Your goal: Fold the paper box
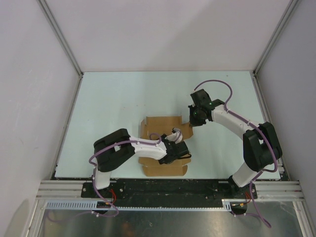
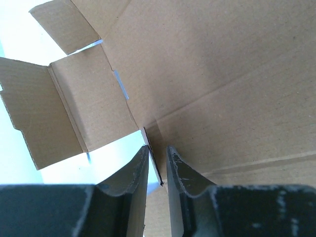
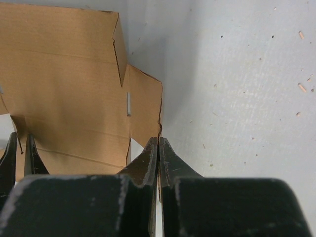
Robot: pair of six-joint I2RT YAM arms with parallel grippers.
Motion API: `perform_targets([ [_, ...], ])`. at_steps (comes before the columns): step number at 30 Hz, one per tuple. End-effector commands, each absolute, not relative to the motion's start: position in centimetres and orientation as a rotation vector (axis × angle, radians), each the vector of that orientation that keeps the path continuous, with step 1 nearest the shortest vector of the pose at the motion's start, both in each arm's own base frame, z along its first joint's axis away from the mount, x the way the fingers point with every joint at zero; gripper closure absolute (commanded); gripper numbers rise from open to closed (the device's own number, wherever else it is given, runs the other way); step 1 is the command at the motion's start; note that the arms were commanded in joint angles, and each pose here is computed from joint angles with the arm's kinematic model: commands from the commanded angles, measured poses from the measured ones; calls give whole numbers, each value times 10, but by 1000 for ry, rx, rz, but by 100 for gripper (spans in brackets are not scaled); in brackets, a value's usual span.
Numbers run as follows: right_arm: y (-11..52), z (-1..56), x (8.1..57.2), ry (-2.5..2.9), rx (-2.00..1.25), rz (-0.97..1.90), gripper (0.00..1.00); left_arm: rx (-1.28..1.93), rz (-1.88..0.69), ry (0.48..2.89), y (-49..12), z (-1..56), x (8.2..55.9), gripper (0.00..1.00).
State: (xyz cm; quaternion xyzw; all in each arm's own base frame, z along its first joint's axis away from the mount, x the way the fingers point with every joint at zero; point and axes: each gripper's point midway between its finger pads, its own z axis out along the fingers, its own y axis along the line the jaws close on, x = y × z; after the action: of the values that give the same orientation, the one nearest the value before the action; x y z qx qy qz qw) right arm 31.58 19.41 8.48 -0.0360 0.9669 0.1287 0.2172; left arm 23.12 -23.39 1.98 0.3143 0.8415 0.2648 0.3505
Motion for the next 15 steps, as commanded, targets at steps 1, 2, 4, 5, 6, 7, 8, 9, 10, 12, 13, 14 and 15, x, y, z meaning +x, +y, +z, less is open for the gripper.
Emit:
perform_targets([
  [1,204,94,312,2658,-109,415,100,814,686,2150,-244,24,233,75],
  [2,204,94,312,2656,-108,419,100,815,690,2149,-244,24,233,75],
  [4,204,94,312,2657,-108,419,100,822,693,2148,-244,23,232,76],
  [5,204,94,312,2657,-110,418,100,821,700,2145,-244,22,232,77],
  [6,204,94,312,2656,-108,419,100,828,704,2143,-244,22,232,78],
  [7,205,94,312,2656,-112,419,100,833,713,2140,-244,21,232,78],
  [8,205,94,311,2659,-110,418,100,839,722,2138,-243,20,232,78],
  [9,205,94,312,2657,-110,419,100,845,732,2130,-243,20,232,78],
  [10,205,94,311,2658,-110,421,100,849,739,2127,-243,19,231,78],
  [12,204,94,311,2658,-108,420,100,855,750,2120,-242,18,231,78],
  [13,205,95,311,2657,-111,424,100,854,754,2120,-241,18,230,78],
  [14,206,95,311,2655,-113,425,100,857,758,2120,-241,18,230,78],
  [15,205,95,311,2657,-111,424,100,851,757,2118,-241,19,230,78],
])
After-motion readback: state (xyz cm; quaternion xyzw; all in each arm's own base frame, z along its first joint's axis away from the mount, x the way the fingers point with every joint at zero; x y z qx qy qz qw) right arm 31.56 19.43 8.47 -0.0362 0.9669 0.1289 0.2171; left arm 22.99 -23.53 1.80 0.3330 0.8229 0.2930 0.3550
